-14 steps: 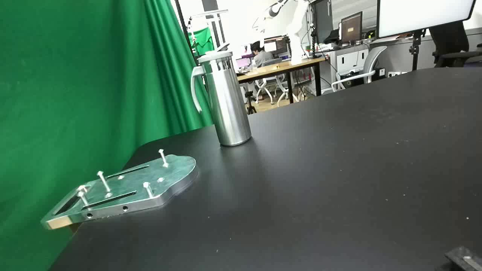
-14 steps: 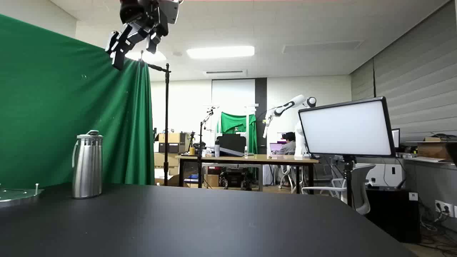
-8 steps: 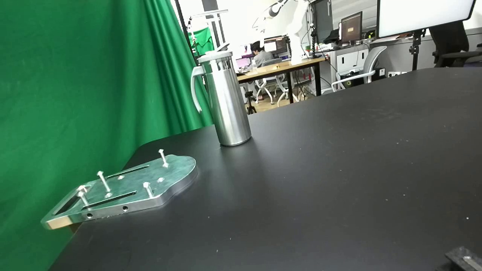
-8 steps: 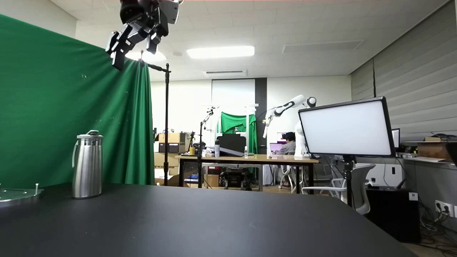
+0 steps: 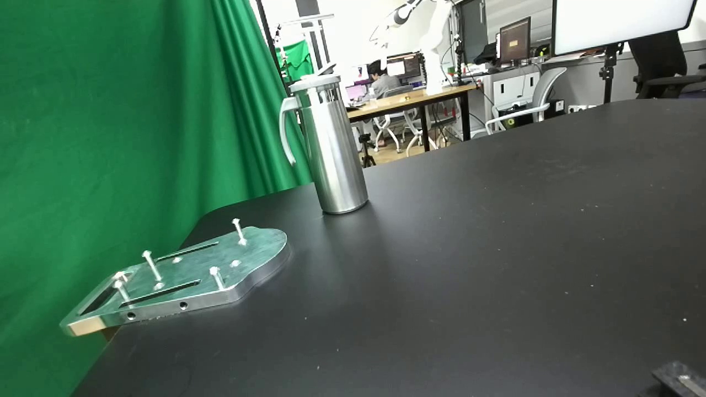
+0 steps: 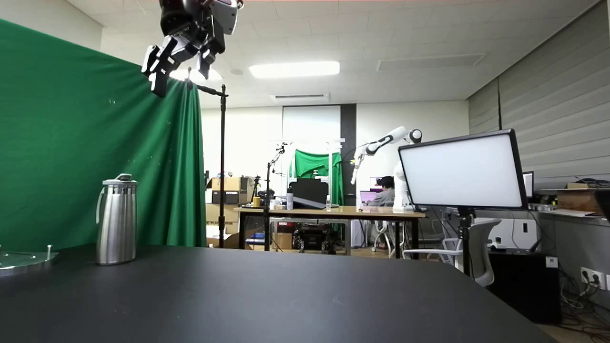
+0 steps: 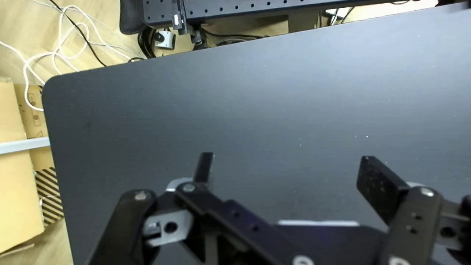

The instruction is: Close the lid of the flask

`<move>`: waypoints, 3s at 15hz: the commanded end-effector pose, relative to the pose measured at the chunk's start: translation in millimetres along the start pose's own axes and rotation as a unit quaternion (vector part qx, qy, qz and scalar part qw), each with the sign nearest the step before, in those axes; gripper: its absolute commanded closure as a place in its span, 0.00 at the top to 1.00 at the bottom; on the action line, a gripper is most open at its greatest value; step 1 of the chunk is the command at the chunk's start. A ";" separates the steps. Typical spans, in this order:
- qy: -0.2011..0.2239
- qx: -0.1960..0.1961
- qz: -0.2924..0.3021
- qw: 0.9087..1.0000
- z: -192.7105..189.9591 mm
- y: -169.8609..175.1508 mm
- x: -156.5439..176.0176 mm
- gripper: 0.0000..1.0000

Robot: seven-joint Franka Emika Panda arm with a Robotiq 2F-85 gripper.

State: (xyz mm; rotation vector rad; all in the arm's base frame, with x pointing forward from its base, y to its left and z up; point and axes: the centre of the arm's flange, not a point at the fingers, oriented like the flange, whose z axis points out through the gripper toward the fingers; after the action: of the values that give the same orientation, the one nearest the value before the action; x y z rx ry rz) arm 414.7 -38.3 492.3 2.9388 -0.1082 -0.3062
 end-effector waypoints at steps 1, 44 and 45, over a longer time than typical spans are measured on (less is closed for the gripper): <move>0.021 0.002 -0.029 0.999 -13.0 -28.2 38.6 1.00; 0.211 0.077 -0.294 0.929 -59.3 -384.1 185.8 0.00; 0.201 0.077 -0.295 0.931 -56.1 -386.6 189.4 0.00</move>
State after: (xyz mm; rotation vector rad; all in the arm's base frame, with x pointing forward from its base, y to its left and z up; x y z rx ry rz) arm 613.2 325.8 437.9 3.0257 0.8439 0.2817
